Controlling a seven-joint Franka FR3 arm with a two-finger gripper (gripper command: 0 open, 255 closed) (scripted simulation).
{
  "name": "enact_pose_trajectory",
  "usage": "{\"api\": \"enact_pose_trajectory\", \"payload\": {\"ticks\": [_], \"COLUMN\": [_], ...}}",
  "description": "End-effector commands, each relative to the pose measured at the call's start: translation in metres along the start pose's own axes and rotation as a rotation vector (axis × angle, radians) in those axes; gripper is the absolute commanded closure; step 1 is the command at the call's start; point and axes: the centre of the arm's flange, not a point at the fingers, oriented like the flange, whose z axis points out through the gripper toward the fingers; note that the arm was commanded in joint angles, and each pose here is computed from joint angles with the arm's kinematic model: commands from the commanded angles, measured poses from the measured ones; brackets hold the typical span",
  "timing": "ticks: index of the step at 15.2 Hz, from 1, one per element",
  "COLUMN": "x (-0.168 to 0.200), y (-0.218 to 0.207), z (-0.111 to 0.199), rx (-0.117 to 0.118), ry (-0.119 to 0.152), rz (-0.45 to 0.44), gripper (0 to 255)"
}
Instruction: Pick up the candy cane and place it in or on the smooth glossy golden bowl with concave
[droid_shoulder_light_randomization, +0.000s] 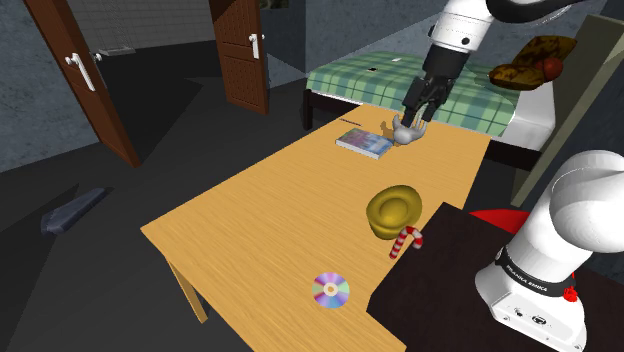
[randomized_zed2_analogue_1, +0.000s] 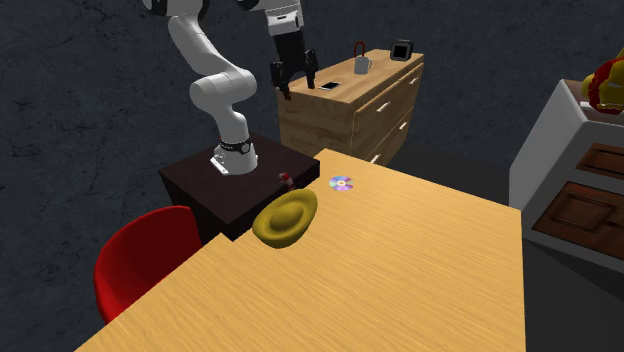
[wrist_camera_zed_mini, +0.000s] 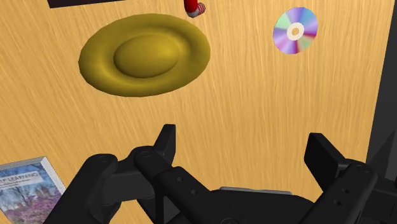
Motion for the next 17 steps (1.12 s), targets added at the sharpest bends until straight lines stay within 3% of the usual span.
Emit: {"api": "enact_pose_trajectory", "payload": {"ticks": [1,17], "x": [-0.002,-0.039], "y": [0.004,0.037], "z": [0.025,0.227], "rx": [0.001,0.009], "ry": [-0.017,-0.157], "rz": [0.0,-0.004], "gripper": [0,0]}}
